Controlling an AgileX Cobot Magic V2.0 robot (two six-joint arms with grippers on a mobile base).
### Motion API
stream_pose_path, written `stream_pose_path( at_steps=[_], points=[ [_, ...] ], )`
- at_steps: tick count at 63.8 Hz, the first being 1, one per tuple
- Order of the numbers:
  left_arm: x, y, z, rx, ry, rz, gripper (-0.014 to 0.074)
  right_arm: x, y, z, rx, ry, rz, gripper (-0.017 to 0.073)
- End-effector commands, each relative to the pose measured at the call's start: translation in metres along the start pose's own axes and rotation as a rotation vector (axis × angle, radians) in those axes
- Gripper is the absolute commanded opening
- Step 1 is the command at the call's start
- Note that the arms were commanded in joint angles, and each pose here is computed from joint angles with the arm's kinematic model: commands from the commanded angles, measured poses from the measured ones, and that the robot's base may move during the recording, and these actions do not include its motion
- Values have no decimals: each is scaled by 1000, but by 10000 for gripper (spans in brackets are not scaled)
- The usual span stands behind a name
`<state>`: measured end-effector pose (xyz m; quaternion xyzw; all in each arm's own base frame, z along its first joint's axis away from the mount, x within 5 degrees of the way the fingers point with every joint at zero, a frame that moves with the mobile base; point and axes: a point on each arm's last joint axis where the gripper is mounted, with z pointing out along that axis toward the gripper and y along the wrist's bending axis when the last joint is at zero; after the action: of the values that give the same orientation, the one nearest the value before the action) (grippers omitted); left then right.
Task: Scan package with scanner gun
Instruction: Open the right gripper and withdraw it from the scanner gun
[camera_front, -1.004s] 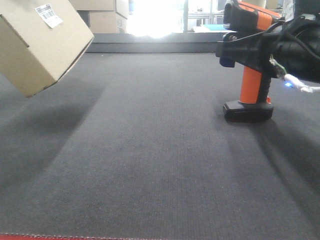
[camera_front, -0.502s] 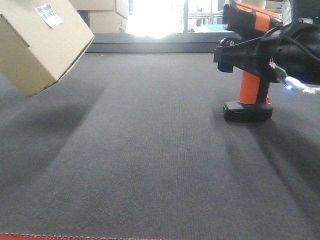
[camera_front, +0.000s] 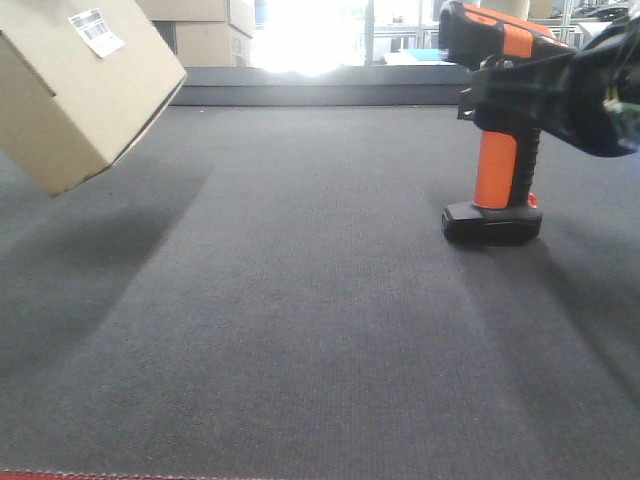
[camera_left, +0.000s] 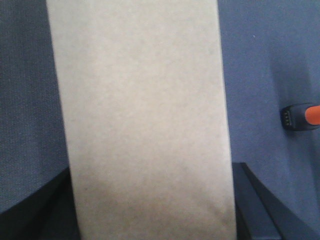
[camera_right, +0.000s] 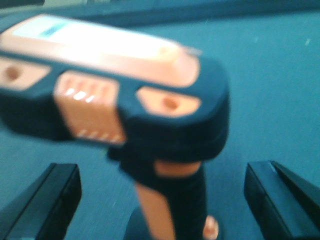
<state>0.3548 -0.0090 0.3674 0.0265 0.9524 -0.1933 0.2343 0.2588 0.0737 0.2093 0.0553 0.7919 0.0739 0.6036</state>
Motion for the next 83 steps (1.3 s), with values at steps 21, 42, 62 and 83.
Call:
stream_pose_path(
  at_steps=[21, 42, 62, 83],
  points=[
    [2, 13, -8, -216, 21, 95, -111, -25, 9, -48, -171, 117, -24, 495],
    [1, 5, 22, -324, 113, 198, -111, -57, 7, -94, -252, -21, -122, -148],
    [0, 17, 52, -318, 186, 178, -111, -76, -30, -110, -81, -100, -160, -149],
    [0, 18, 55, -324, 194, 179, -92, -78, -62, -120, 83, -56, -192, -149]
  ],
)
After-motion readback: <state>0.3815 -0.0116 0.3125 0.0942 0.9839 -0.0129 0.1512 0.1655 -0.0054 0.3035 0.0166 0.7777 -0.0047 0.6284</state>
